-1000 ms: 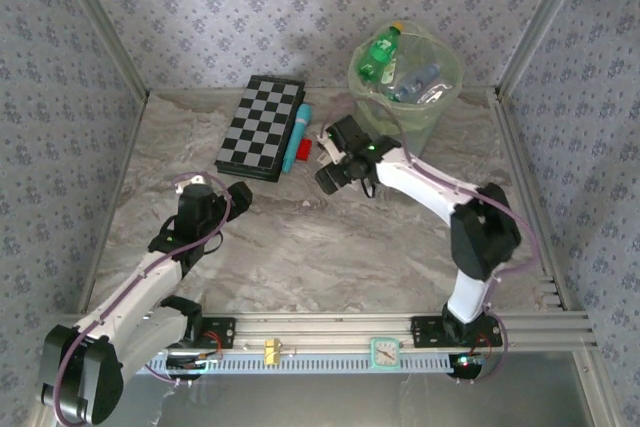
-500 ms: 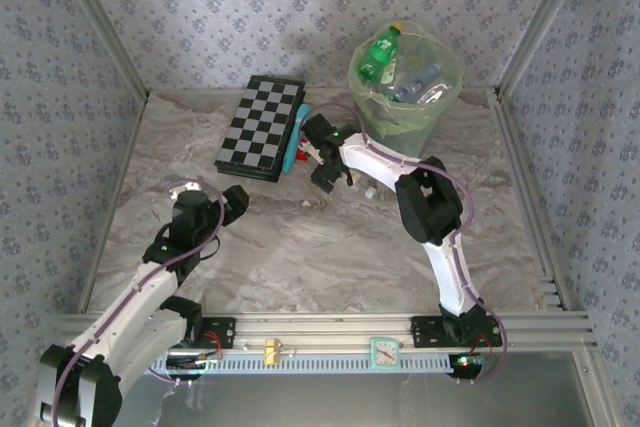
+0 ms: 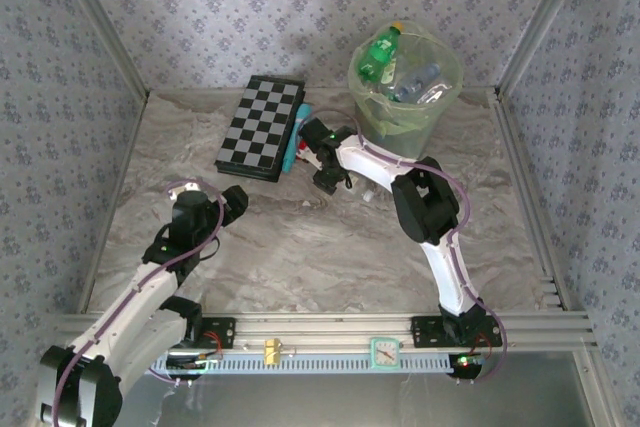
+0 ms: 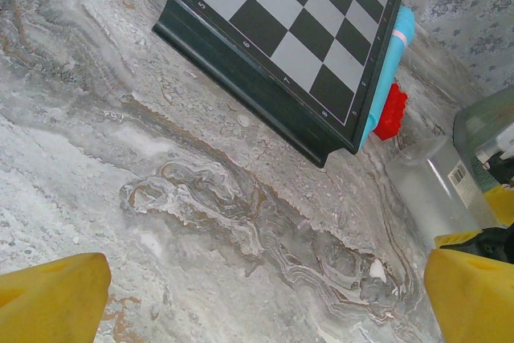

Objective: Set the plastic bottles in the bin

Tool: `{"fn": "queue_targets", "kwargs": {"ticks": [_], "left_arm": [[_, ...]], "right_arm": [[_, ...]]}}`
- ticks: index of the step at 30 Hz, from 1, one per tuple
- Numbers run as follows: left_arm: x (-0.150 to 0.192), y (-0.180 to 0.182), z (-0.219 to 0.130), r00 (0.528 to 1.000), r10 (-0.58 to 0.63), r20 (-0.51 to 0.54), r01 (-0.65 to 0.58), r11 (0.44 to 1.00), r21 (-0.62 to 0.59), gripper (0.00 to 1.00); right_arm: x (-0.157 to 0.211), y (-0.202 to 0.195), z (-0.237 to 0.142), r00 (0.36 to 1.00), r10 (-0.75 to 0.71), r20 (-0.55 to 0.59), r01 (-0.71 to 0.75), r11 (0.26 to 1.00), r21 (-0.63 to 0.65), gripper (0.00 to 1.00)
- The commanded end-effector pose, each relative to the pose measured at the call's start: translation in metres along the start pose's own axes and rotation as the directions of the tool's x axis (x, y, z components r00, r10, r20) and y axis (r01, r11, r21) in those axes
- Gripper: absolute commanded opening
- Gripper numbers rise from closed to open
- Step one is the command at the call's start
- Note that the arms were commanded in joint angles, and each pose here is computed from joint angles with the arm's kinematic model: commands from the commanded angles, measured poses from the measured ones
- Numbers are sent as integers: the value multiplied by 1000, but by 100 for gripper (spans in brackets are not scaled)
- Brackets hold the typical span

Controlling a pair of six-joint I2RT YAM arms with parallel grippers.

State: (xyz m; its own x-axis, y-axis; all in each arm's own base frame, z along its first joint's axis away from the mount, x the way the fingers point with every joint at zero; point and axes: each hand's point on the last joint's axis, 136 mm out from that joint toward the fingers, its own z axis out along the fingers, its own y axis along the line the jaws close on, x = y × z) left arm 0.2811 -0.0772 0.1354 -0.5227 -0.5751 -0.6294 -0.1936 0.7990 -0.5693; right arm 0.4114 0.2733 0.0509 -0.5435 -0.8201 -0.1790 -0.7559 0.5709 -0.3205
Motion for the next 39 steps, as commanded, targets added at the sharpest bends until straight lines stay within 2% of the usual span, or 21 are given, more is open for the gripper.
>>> {"fn": "queue_targets", "kwargs": {"ticks": [1, 3, 6, 11, 15, 20, 25, 32, 36, 39], "left_arm": [[-4, -2, -2, 1000, -13, 12, 13, 1000, 9, 100], [-4, -1, -3, 1000, -12, 12, 12, 1000, 8, 100], [-3, 0, -4, 1000, -11, 13, 11, 1000, 6, 100], [-3, 4, -6, 1000, -10, 22, 10, 1000, -6, 100], [-3, 7, -5, 999, -19, 28, 19, 1000, -10, 100], [-3, 7, -3, 999, -19, 30, 20, 1000, -10, 100], [-2, 6, 0, 999, -21, 26, 21, 1000, -6, 100], [-1, 4, 5, 1000, -23, 18, 23, 1000, 3, 100], [-1, 2, 6, 1000, -26, 17, 26, 1000, 10, 100], [-1, 1, 8, 1000, -29, 12, 28, 999, 14, 100]], "right_arm": [[3, 12, 5, 1000, -15, -19, 14, 999, -47, 66], [3, 14, 8, 1000, -8, -18, 7, 999, -52, 64], [2, 15, 7, 1000, -3, -9, 3, 999, -50, 54], [-10, 15, -18, 997, 33, 68, -27, 996, -85, 45], [-29, 15, -66, 968, 116, 221, -76, 981, -180, 43], [-48, 5, -139, 881, 215, 422, -88, 950, -301, 42], [-58, -24, -218, 728, 365, 581, -109, 898, -427, 42], [-45, -96, -311, 455, 574, 681, -224, 814, -537, 40], [-27, -142, -347, 303, 620, 724, -321, 781, -535, 40], [-9, -179, -360, 184, 660, 728, -418, 723, -550, 40]]}}
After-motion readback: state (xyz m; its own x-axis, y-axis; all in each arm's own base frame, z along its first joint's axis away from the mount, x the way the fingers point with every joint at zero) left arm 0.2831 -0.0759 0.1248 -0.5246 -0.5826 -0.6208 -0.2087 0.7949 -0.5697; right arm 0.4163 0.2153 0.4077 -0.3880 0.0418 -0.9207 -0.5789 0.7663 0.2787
